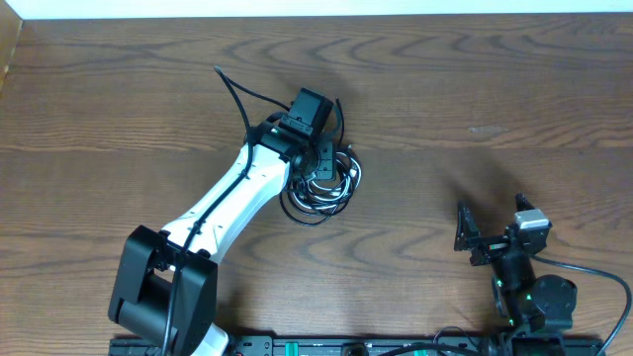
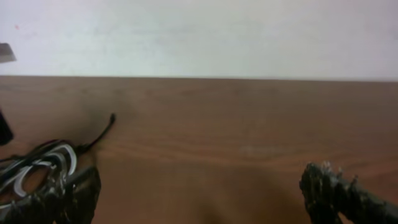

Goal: Untangle cables

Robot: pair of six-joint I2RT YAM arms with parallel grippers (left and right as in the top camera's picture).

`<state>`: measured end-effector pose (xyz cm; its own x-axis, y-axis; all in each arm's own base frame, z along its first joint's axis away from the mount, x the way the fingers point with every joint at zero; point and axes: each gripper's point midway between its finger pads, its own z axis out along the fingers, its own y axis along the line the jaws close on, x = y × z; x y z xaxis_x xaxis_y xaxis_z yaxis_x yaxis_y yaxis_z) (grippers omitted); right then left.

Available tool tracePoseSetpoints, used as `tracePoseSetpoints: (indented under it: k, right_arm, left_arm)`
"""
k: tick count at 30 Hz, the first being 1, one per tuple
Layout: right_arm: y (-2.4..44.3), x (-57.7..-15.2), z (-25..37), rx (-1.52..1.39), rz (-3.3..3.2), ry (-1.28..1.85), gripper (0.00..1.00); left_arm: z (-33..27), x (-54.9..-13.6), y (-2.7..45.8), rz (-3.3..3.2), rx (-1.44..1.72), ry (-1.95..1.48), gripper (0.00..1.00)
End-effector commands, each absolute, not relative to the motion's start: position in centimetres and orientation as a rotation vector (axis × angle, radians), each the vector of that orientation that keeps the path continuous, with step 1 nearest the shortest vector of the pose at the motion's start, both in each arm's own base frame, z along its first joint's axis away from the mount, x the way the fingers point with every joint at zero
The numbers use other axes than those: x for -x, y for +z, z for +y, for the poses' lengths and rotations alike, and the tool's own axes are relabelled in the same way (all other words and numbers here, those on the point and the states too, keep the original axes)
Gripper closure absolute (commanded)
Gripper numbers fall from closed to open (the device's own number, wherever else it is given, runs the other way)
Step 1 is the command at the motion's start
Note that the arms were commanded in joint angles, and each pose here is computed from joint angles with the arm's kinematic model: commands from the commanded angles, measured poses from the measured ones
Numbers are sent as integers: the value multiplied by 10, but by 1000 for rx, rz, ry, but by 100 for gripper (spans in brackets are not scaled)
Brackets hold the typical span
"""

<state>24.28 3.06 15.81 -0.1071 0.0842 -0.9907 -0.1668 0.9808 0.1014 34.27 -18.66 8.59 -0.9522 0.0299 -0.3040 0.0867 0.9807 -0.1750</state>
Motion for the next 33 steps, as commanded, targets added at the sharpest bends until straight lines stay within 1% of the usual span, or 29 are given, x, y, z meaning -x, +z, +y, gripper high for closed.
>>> tracePoseSetpoints:
  k: [1, 5, 10, 11, 12, 18, 21, 22, 23, 24, 25, 26, 27, 28, 29, 30, 33]
  right_arm:
    - [195, -236, 40, 43, 1641, 313, 1]
    - [228, -236, 42, 40, 1704, 329, 1]
    - [249, -243, 53, 57, 1878, 399, 1]
    - [250, -244, 56, 63, 1916, 421, 1]
    - [250, -246, 60, 70, 1961, 449, 1]
    - [234, -253, 90, 150, 2114, 675, 1]
    - [223, -253, 102, 177, 2162, 781, 1]
    - [221, -254, 106, 168, 2173, 824, 1]
    - [220, -254, 109, 154, 2185, 865, 1]
    - [218, -253, 113, 124, 2204, 924, 1]
    - [216, -251, 117, 109, 2218, 973, 1]
    - [215, -251, 119, 113, 2225, 993, 1]
    - [212, -252, 120, 110, 2238, 1004, 10]
    - [207, -253, 120, 99, 2258, 1005, 22]
    - [201, -254, 119, 82, 2281, 1001, 29]
    - [194, -255, 117, 63, 2311, 998, 32]
    - [178, -259, 117, 31, 2371, 1012, 31]
  left_arm:
    - [-169, -348, 82, 2808, -51, -122, 39]
    - [-158, -345, 72, 2821, 4, -54, 39]
    - [-151, -331, 56, 2881, 1, -13, 39]
    - [-149, -328, 55, 2894, 0, -2, 47]
    - [-147, -324, 53, 2911, -3, 10, 51]
    - [-141, -310, 28, 2966, -75, 49, 52]
    - [-156, -307, 12, 2988, -142, -67, 52]
    - [-163, -306, 10, 2994, -200, -123, 54]
    - [-170, -304, 8, 2998, -255, -174, 60]
    - [-176, -303, 7, 3000, -307, -225, 77]
    - [-180, -301, 6, 2999, -343, -257, 91]
    - [-183, -301, 6, 2996, -372, -280, 92]
    - [-187, -300, 7, 2988, -416, -316, 92]
    - [-193, -299, 8, 2974, -476, -364, 92]
    - [-200, -296, 10, 2955, -549, -425, 93]
    - [-209, -293, 13, 2924, -638, -507, 92]
    - [-230, -282, 22, 2832, -850, -706, 92]
